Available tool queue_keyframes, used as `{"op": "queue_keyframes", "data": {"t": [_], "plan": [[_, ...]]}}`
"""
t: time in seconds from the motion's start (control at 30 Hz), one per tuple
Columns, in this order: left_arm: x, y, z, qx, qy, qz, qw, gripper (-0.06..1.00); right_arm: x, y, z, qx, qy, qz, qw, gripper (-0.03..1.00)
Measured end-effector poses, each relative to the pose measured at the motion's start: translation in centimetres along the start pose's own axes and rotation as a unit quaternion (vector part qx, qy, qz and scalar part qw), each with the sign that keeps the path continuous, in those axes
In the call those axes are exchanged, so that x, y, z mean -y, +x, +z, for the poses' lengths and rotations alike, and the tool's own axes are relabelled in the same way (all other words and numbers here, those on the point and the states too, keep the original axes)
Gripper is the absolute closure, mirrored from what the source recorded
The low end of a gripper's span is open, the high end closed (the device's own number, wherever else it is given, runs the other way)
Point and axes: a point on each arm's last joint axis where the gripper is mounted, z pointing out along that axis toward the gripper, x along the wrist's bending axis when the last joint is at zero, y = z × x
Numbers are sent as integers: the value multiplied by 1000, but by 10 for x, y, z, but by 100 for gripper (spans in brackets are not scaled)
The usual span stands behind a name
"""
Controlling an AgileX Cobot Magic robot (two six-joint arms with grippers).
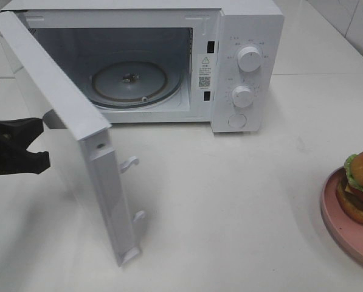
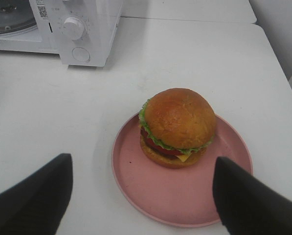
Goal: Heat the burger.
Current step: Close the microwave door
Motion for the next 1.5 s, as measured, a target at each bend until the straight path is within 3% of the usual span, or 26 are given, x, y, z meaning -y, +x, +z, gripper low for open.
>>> {"op": "queue_keyframes", "data": {"t": [0.23, 0.63, 1.17, 1.5], "plan": [[-11, -21, 21, 18, -19, 2, 1000, 94, 0, 0, 0, 0, 0, 0, 1000, 21], [-42, -56, 69, 10, -59, -20, 998, 94, 0, 0, 0, 0, 0, 0, 1000, 21], [-63, -91, 125, 18, -68, -37, 997, 94, 0, 0, 0, 0, 0, 0, 1000, 21], [-66, -112, 157, 40, -47, -33, 998, 94, 0, 0, 0, 0, 0, 0, 1000, 21]]}}
